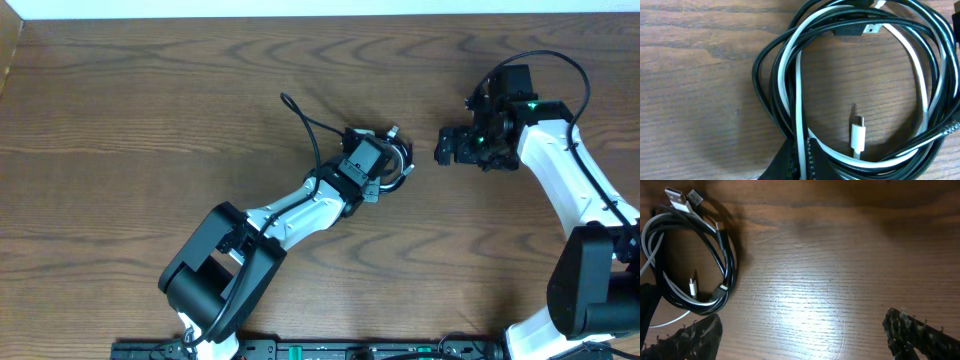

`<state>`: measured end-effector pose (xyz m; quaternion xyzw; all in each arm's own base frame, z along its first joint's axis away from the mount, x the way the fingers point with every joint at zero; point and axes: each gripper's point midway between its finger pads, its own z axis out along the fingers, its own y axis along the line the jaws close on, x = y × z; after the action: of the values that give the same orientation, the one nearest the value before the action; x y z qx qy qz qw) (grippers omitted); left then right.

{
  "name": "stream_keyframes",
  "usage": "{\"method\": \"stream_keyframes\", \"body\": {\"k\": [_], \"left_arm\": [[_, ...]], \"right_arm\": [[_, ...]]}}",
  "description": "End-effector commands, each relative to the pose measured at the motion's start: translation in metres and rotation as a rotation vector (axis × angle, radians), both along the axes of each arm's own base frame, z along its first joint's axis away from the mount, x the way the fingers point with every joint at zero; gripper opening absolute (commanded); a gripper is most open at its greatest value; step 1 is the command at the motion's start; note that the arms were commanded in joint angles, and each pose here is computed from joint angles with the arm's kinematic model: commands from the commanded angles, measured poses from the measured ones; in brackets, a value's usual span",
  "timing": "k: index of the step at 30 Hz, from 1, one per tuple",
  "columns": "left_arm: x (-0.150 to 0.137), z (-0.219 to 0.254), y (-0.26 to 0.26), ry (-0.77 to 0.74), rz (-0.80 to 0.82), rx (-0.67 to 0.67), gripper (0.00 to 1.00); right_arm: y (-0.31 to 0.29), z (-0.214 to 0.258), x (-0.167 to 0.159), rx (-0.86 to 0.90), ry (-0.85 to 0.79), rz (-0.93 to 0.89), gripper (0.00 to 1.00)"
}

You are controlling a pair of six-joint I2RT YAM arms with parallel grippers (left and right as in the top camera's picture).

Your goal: Untangle cables

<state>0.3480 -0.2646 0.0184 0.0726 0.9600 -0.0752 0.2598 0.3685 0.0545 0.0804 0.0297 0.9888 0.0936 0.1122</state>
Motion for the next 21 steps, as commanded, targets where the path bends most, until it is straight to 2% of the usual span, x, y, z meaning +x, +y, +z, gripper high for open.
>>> {"method": "stream_keyframes", "body": {"k": [1, 5, 8, 11, 14, 18, 21], "left_arm": [[0.001, 0.004, 0.001, -0.014, -0.01, 0.015, 0.07], [0.017, 0.056, 0.001, -0.151, -0.028, 0.009, 0.07], [0.029, 0.121, -0.001, -0.291, -0.037, -0.041, 0.07], [0.034, 0.182, 0.001, -0.404, -0.021, -0.127, 0.08], [0.031, 0.222, 0.009, -0.48, -0.005, -0.189, 0.07], [0.026, 0.235, 0.009, -0.496, -0.013, -0.215, 0.07], [0.025, 0.231, 0.01, -0.482, -0.017, -0.207, 0.08]], "right_arm": [[-0.004, -0.004, -0.001, -0.017, 0.012, -0.017, 0.99], [-0.009, -0.007, -0.002, -0.04, 0.018, -0.043, 0.99], [-0.005, -0.009, -0.004, -0.025, 0.023, -0.038, 0.99], [0.014, -0.009, -0.006, 0.056, 0.023, -0.005, 0.99], [0.042, -0.007, -0.005, 0.156, 0.006, 0.053, 0.99], [0.07, -0.002, -0.006, 0.22, -0.016, 0.128, 0.99], [0.103, 0.007, -0.013, 0.314, -0.051, 0.289, 0.99]]}}
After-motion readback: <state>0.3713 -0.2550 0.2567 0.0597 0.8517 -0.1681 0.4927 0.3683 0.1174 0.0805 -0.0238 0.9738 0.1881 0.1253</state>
